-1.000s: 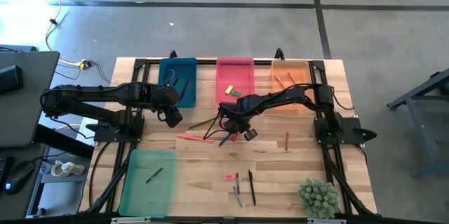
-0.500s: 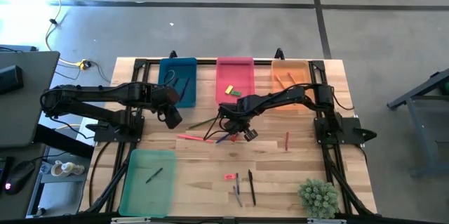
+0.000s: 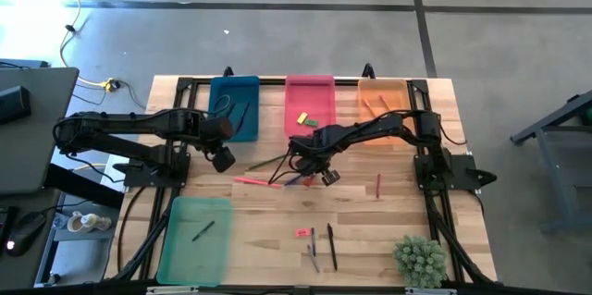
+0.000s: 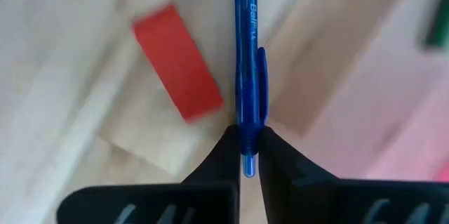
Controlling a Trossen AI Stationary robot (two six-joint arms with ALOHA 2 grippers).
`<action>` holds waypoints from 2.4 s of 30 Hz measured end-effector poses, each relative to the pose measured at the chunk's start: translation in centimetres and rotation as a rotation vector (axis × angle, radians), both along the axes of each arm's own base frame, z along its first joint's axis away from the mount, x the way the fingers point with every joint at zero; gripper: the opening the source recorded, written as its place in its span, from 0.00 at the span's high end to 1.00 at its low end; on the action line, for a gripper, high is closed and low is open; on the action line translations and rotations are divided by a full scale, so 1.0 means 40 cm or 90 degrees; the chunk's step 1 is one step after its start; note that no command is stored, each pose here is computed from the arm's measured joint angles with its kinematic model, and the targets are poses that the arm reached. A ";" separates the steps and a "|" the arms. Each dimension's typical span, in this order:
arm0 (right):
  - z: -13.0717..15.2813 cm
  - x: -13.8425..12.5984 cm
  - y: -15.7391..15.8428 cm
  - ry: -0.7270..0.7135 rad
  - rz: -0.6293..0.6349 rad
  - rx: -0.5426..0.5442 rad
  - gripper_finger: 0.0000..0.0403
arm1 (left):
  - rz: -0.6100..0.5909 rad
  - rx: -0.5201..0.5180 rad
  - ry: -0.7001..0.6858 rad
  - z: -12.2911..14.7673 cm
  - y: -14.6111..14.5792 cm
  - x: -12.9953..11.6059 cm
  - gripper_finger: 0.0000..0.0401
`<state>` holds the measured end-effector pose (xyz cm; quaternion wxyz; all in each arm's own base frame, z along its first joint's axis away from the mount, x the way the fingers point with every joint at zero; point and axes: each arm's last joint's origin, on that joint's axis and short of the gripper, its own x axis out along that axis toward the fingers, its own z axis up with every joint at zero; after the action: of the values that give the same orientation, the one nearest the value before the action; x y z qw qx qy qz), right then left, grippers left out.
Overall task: Sort crayons/erasers/pens/pencils in bins
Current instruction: Put the blue pen into the blue bin
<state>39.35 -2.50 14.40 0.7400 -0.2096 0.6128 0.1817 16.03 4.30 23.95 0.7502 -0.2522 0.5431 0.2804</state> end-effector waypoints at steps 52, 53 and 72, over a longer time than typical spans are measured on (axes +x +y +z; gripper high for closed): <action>0.562 -0.182 -0.068 -0.574 -0.390 0.087 0.99 | -0.183 0.366 -0.627 0.164 0.092 0.145 0.43; 0.567 -0.181 -0.069 -0.587 -0.388 0.088 0.99 | -0.178 0.373 -0.640 0.170 0.094 0.145 0.43; 0.602 -0.129 -0.076 -0.746 -0.349 0.110 0.99 | -0.121 0.435 -0.827 0.244 0.102 0.140 0.43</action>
<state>34.18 -5.52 38.47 0.9852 -0.0498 0.1222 -0.1092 21.61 8.37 33.70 0.9783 -0.0714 -0.1082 0.1618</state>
